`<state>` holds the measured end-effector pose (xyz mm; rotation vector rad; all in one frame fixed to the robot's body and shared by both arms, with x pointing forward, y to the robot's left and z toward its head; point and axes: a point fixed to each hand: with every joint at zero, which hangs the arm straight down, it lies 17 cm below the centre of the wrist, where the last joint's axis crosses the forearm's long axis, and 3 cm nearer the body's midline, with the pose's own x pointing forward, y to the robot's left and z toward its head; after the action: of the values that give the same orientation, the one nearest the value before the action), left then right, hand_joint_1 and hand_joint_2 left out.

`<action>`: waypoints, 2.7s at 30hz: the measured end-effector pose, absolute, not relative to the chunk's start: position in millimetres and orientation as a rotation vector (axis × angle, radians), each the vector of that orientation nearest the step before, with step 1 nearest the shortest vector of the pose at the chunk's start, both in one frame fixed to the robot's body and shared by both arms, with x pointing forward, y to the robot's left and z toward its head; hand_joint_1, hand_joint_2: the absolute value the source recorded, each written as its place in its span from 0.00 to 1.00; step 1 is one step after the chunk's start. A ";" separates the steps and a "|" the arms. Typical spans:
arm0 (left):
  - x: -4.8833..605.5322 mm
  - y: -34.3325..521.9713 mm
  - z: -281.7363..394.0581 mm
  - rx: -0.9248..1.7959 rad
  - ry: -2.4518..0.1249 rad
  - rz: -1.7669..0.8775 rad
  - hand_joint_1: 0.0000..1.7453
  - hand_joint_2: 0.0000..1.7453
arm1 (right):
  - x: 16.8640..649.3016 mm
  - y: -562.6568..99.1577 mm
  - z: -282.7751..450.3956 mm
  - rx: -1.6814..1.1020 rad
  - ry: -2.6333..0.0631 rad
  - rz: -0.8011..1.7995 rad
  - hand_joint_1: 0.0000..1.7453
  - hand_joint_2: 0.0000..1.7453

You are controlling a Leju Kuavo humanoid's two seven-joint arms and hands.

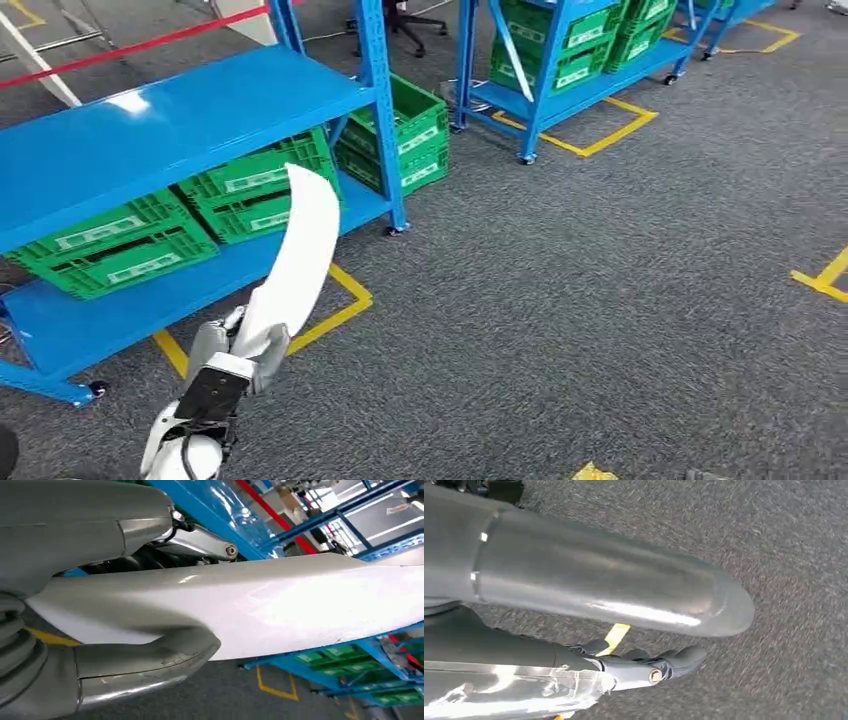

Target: Take the parts from the cabinet and place them on the table.

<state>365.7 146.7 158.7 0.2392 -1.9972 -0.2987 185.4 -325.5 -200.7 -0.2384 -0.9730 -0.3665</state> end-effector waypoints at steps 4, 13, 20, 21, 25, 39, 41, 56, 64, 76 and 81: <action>367.4 139.2 154.6 0.188 -1.972 -0.329 1.00 1.00 | 183.9 -324.8 -202.0 -0.236 -0.967 -0.367 0.00 0.00; 366.3 131.3 151.8 0.143 -1.964 -0.371 1.00 1.00 | 186.7 -320.0 -202.5 -0.220 -0.965 -0.355 0.00 0.00; 365.4 128.7 154.9 0.136 -1.983 -0.385 1.00 1.00 | 188.3 -317.5 -202.7 -0.213 -0.964 -0.350 0.00 0.00; 365.2 129.3 155.7 0.157 -1.990 -0.397 1.00 1.00 | 188.8 -317.3 -202.6 -0.213 -0.965 -0.349 0.00 0.00; 361.8 133.3 153.1 0.207 -1.996 -0.414 1.00 1.00 | 187.0 -317.7 -203.6 -0.215 -0.959 -0.346 0.00 0.00; 359.7 139.3 151.4 0.247 -1.996 -0.404 1.00 1.00 | 181.0 -314.1 -207.8 -0.212 -0.934 -0.345 0.00 0.00; 359.6 139.6 151.2 0.248 -1.996 -0.404 1.00 1.00 | 180.2 -314.2 -208.1 -0.212 -0.933 -0.345 0.00 0.00; 353.6 147.8 138.4 0.268 -1.962 -0.413 1.00 1.00 | 188.8 -306.2 -206.5 -0.201 -0.940 -0.319 0.00 0.00; 352.3 153.4 131.0 0.289 -1.942 -0.440 1.00 1.00 | 192.1 -292.6 -207.7 -0.186 -0.930 -0.300 0.00 0.00; 352.0 141.6 131.4 0.272 -1.938 -0.469 1.00 1.00 | 184.1 -292.3 -210.3 -0.181 -0.919 -0.325 0.00 0.00; 357.0 141.9 138.0 0.271 -1.955 -0.459 1.00 1.00 | 184.8 -291.2 -210.4 -0.177 -0.918 -0.319 0.00 0.00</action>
<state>357.0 141.9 138.0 0.2707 -1.9552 -0.4595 184.8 -291.2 -210.4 -0.1766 -0.9185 -0.3192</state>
